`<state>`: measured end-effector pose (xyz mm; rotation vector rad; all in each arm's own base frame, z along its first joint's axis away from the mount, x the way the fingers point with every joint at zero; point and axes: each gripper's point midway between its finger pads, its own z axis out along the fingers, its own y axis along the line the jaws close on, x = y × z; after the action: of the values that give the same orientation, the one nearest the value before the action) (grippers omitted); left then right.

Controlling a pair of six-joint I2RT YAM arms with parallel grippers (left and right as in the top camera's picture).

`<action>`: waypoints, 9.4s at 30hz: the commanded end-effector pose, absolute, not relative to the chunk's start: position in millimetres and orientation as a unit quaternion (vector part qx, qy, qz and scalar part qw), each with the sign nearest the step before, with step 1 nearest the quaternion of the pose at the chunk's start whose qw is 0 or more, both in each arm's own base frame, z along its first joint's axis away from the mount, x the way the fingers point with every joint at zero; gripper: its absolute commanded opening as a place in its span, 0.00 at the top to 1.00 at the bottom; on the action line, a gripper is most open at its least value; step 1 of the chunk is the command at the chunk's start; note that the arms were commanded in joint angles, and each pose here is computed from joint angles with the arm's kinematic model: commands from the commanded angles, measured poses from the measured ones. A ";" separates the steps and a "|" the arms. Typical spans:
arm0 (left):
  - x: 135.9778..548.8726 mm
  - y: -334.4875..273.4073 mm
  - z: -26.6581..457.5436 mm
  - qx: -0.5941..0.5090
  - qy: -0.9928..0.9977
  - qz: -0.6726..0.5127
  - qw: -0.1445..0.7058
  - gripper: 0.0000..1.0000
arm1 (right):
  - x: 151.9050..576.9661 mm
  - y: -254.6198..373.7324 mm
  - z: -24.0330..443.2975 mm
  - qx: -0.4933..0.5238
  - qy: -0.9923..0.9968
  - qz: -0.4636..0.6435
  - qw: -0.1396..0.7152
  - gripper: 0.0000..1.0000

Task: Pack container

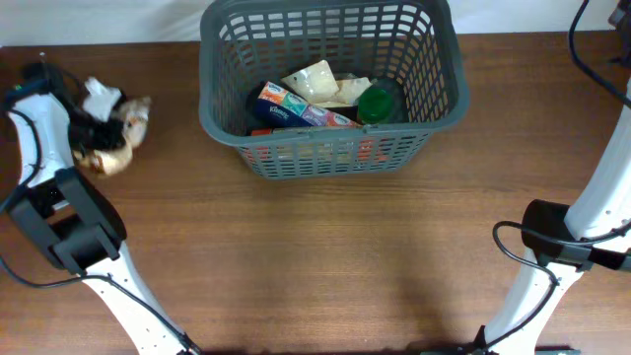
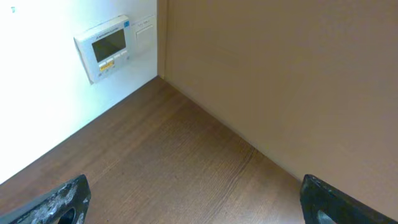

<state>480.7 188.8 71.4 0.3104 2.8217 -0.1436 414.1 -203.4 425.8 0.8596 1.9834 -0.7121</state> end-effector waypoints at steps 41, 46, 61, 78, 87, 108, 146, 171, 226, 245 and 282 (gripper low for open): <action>490.9 -292.6 336.3 0.486 0.724 -0.212 0.441 0.98 | 405.9 -202.7 437.3 0.350 0.782 -0.279 0.433 0.01; 500.3 -299.6 288.7 0.486 0.747 -0.223 0.396 0.85 | 405.9 -202.7 437.3 0.350 0.782 -0.279 0.433 0.01; 506.6 -250.3 342.2 0.403 0.788 -0.155 0.439 0.01 | 405.9 -202.7 437.3 0.350 0.782 -0.279 0.433 0.01; 412.8 24.1 401.8 0.052 0.922 0.127 0.363 0.01 | 405.9 -202.7 437.3 0.350 0.782 -0.279 0.433 0.01; 405.2 35.8 404.9 0.039 0.923 0.130 0.361 0.01 | 405.9 -202.7 437.3 0.350 0.782 -0.279 0.433 0.01; 390.8 35.4 430.9 0.034 0.907 0.130 0.398 0.01 | 405.9 -202.7 437.3 0.350 0.782 -0.279 0.433 0.01; 200.5 10.8 329.7 -0.009 0.805 0.022 0.593 0.01 | 405.9 -202.7 437.3 0.350 0.782 -0.279 0.433 0.01; 200.2 -2.7 183.9 -0.008 0.822 -0.027 0.569 0.01 | 405.9 -202.7 437.3 0.350 0.782 -0.279 0.433 0.01; 210.4 29.6 124.1 -0.060 0.830 0.049 0.552 0.01 | 405.9 -202.7 437.3 0.350 0.782 -0.279 0.433 0.01; 211.9 29.1 116.2 -0.059 0.833 0.047 0.548 0.01 | 405.9 -202.7 437.3 0.350 0.782 -0.279 0.433 0.01; 211.9 29.1 116.2 -0.059 0.833 0.047 0.548 0.01 | 344.7 -167.2 514.4 0.345 0.740 -0.247 0.521 0.01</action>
<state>212.0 26.4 116.4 -0.1191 1.9855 0.1055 385.2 -188.2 466.7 0.8452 1.8940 -0.6667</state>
